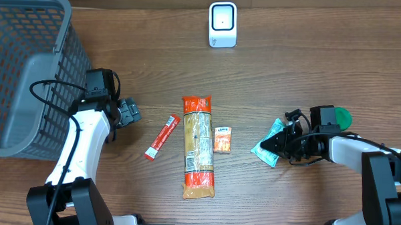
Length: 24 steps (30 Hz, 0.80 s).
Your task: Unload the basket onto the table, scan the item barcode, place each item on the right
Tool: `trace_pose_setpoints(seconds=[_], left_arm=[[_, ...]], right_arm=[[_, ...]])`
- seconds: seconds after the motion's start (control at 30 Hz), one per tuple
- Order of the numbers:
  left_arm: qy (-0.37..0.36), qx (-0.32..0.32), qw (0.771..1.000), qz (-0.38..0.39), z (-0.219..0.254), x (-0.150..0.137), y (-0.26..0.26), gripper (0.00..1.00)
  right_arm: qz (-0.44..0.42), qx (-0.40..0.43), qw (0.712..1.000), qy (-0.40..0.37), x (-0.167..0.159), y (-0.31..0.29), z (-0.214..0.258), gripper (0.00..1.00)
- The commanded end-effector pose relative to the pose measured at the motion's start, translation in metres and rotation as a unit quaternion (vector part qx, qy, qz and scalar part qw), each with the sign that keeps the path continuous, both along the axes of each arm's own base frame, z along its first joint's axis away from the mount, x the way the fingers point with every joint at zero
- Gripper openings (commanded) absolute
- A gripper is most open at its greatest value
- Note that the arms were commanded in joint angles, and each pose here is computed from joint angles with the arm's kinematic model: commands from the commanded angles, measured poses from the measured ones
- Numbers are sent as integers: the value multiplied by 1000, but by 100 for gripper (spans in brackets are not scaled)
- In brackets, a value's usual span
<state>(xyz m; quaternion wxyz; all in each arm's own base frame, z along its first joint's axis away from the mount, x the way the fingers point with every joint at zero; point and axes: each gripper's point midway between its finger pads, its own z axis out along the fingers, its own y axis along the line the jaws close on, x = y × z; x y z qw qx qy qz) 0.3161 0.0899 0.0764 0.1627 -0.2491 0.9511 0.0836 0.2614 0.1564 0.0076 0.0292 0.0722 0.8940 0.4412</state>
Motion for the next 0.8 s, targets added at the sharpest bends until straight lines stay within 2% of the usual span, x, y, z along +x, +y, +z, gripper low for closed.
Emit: trace_pose_setpoints(seconds=[0.0,0.1,0.2,0.37,0.63,0.77], left_arm=[[-12,0,1000,-7,7,7,-1,100],[-12,0,1000,-7,7,7,-1,100],[-12,0,1000,-7,7,7,-1,100],[-12,0,1000,-7,7,7,-1,100],[-12,0,1000,-7,7,7,-1,100],[-12,0,1000,-7,7,7,-1,100]], right_arm=[[-10,-28,1000,10,-2,-8,-13,4],[7,-43,999,-12,-2,-11,-16,4],[-6,-100,995,-14,2,-25,-30,4],[5,-83,996,-36,7,-20,-23,4],[67,7,992,-109,19,5,14,4],[70,17,990,-119,24,7,20,3]])
